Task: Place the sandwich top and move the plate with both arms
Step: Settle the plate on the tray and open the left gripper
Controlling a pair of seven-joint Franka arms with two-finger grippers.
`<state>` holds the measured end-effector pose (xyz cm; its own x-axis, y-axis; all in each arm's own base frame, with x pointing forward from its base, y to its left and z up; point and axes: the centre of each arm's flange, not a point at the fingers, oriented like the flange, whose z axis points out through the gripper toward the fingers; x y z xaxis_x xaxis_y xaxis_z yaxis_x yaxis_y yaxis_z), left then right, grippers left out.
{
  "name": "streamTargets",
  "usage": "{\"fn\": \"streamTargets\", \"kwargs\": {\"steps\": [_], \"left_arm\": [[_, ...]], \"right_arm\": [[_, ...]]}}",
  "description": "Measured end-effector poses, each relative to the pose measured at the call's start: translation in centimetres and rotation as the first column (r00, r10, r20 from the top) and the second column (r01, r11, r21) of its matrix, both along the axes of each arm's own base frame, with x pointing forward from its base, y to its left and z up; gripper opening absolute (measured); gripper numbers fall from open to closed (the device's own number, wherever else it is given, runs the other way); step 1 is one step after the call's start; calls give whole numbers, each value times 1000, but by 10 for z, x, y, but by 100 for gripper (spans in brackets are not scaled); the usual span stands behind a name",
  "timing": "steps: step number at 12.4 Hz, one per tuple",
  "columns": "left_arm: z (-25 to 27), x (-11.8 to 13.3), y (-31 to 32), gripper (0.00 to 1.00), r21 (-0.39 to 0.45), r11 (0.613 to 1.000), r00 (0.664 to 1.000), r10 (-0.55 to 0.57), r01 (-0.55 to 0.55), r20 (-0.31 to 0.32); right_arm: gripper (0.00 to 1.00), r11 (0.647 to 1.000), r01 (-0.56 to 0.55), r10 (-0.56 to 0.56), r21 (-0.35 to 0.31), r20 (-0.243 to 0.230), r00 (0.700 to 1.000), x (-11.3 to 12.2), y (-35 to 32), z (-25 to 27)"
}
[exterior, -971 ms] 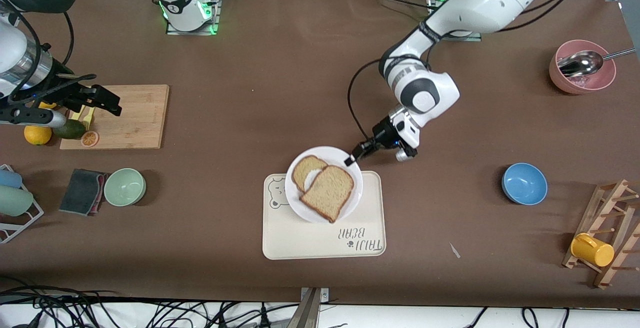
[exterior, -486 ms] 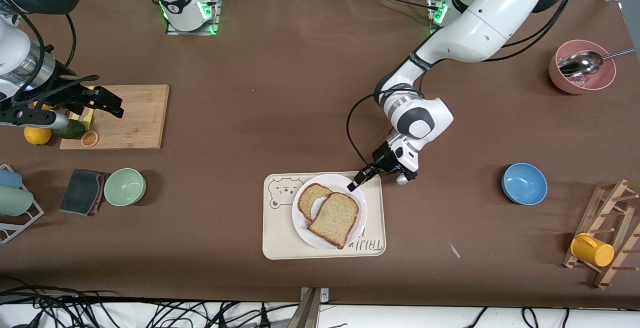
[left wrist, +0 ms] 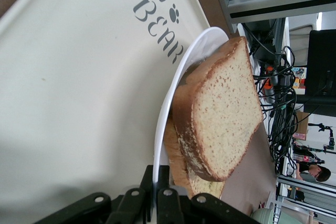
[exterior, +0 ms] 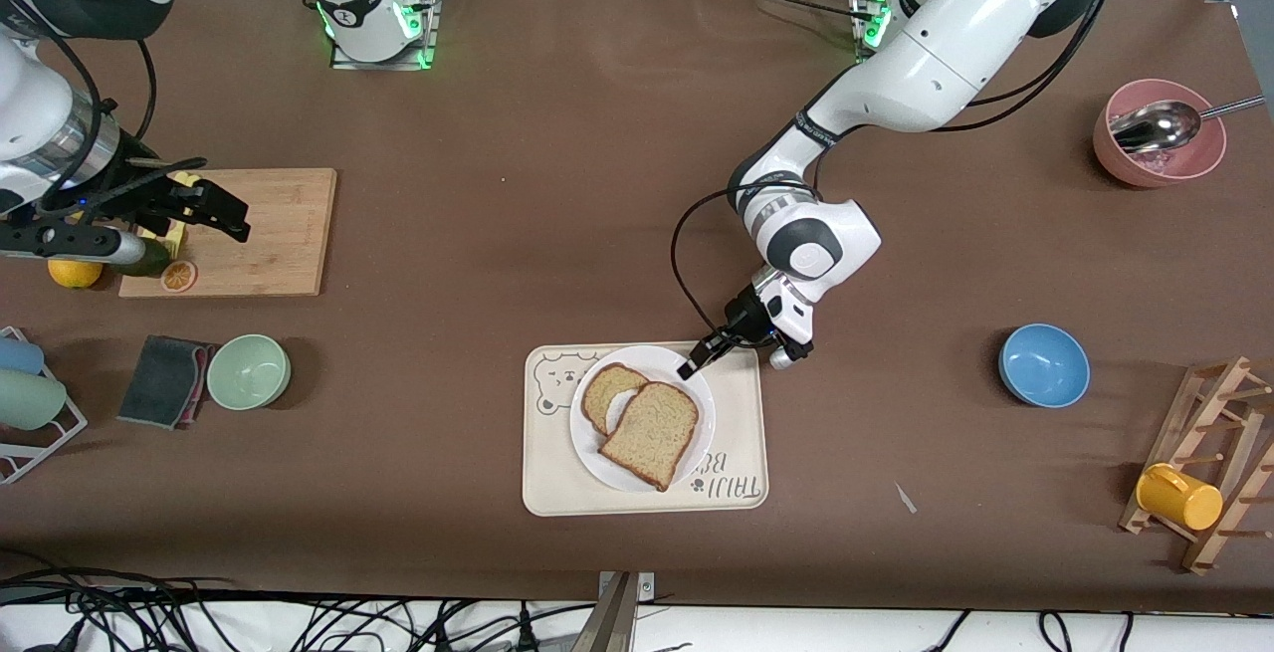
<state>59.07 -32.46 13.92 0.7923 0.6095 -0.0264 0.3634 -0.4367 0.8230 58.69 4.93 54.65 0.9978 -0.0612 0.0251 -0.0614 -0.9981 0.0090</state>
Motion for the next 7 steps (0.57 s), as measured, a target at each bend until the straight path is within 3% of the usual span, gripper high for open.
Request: {"fn": "streamTargets", "kwargs": {"steps": [7], "left_arm": [[0,4,6,5,9,1000,1000,11,-11,4]], "right_arm": [[100,1000,-8,8,-11,2,1000,1,2,-3]]}}
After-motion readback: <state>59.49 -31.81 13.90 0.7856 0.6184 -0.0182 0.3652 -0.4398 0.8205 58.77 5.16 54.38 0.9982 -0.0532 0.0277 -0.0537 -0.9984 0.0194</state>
